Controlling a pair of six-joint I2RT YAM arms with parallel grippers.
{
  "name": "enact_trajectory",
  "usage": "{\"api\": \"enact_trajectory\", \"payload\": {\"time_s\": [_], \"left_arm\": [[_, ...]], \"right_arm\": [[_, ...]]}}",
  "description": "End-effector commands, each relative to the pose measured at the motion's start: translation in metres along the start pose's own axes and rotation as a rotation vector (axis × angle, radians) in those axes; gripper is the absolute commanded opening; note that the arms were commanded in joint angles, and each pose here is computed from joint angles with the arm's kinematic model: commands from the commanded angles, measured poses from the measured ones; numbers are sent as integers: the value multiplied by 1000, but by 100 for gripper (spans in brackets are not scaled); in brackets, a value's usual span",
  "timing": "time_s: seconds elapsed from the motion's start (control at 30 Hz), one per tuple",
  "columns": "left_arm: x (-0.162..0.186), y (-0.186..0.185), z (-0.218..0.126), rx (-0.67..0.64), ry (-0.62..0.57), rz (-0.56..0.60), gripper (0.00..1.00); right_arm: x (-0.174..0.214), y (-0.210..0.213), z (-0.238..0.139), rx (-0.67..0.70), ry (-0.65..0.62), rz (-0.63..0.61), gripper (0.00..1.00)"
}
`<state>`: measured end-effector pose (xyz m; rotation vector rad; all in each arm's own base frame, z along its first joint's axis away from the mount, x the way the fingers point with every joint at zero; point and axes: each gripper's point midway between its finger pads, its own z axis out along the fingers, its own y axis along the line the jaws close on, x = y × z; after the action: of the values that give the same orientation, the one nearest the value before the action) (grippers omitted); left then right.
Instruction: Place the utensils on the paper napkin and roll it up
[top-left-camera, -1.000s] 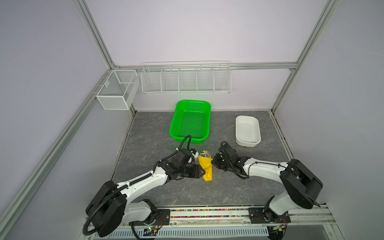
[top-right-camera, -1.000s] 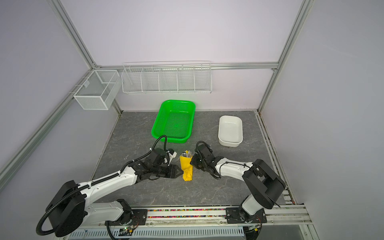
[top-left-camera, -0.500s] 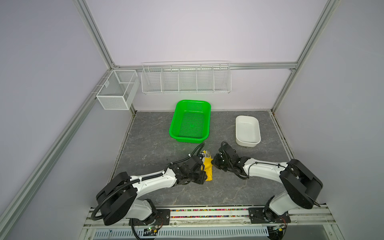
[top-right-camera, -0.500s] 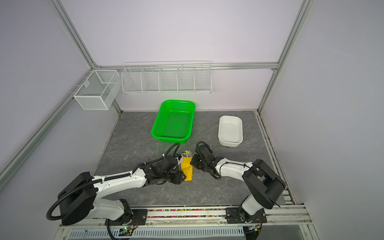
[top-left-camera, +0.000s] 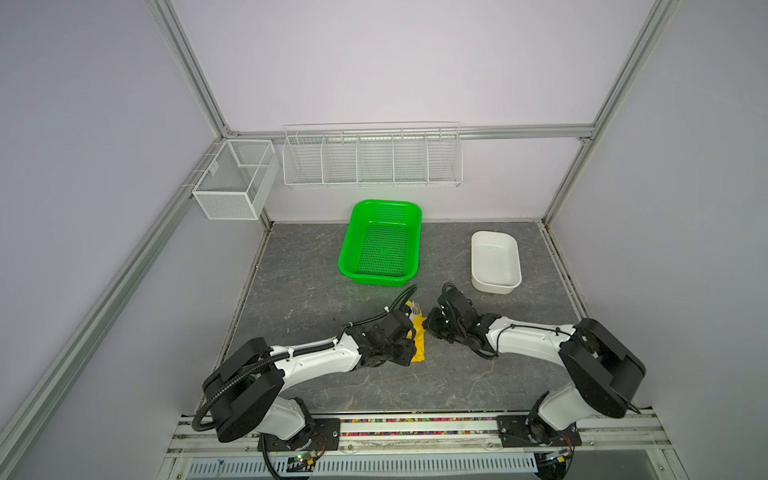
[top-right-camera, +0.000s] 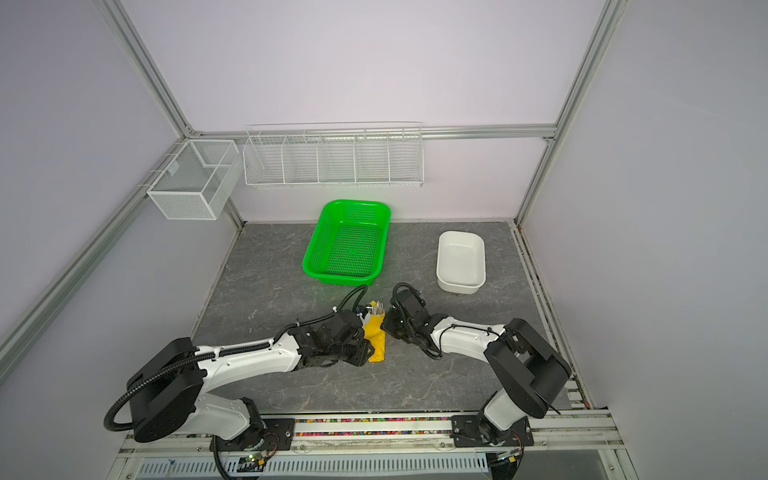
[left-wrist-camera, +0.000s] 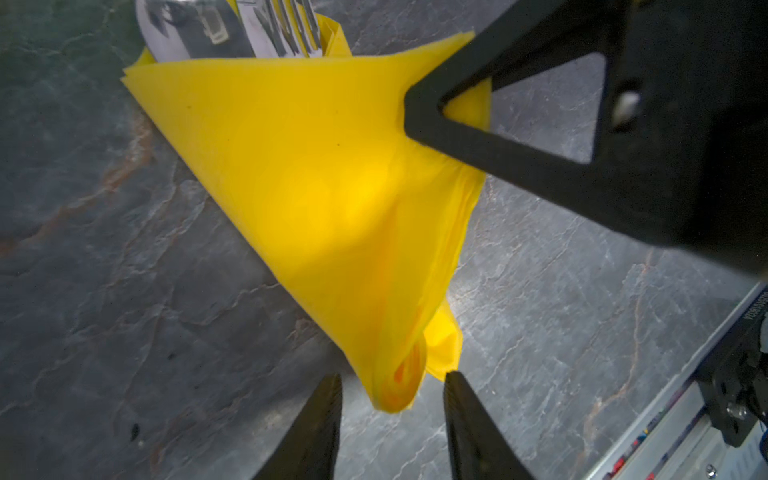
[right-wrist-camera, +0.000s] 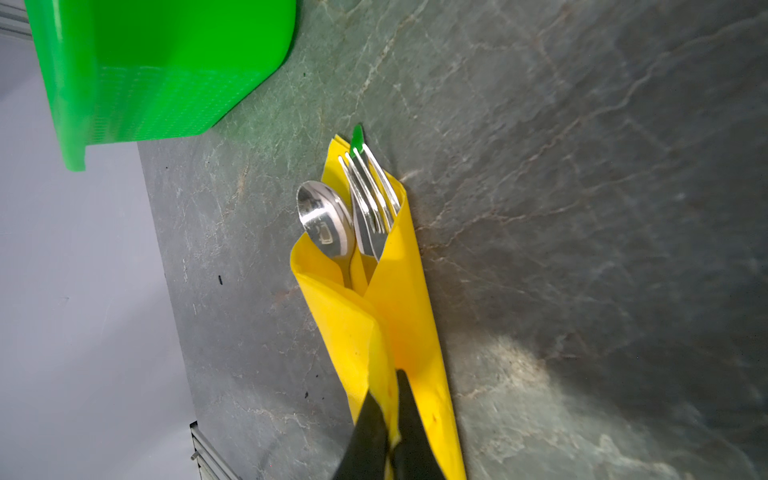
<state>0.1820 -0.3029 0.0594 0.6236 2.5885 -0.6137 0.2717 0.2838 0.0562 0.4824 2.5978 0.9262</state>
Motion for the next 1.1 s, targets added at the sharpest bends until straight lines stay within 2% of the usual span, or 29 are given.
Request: {"api": "enact_trajectory", "payload": {"time_s": [0.0,0.13,0.33,0.63,0.7,0.83,0.9,0.97,1.07], "left_arm": [[-5,-2,3,-54,-2,52,42],[-3,6,6,-130,6,56,42],[1,8,9,-171,17,86,40],[1,3,7,-210,2,126,25],[1,3,7,-215,-5,131,18],[2,0,8,-230,-6,154,10],[2,-2,8,-239,-7,169,9],[3,-5,8,-241,-10,187,2],[4,-8,9,-234,-11,201,5]], "right_arm": [[-3,-1,-4,-10,-11,16,7],[-5,-1,-5,-11,-15,17,7],[-7,-1,-5,-10,-21,20,7],[-7,-5,-5,-1,-24,24,7],[-7,-6,-5,2,-25,28,7],[-8,-8,-5,2,-28,31,7],[-8,-8,-5,3,-29,31,7],[-10,-11,-6,11,-36,35,7],[-10,-16,-6,17,-41,41,7]]}}
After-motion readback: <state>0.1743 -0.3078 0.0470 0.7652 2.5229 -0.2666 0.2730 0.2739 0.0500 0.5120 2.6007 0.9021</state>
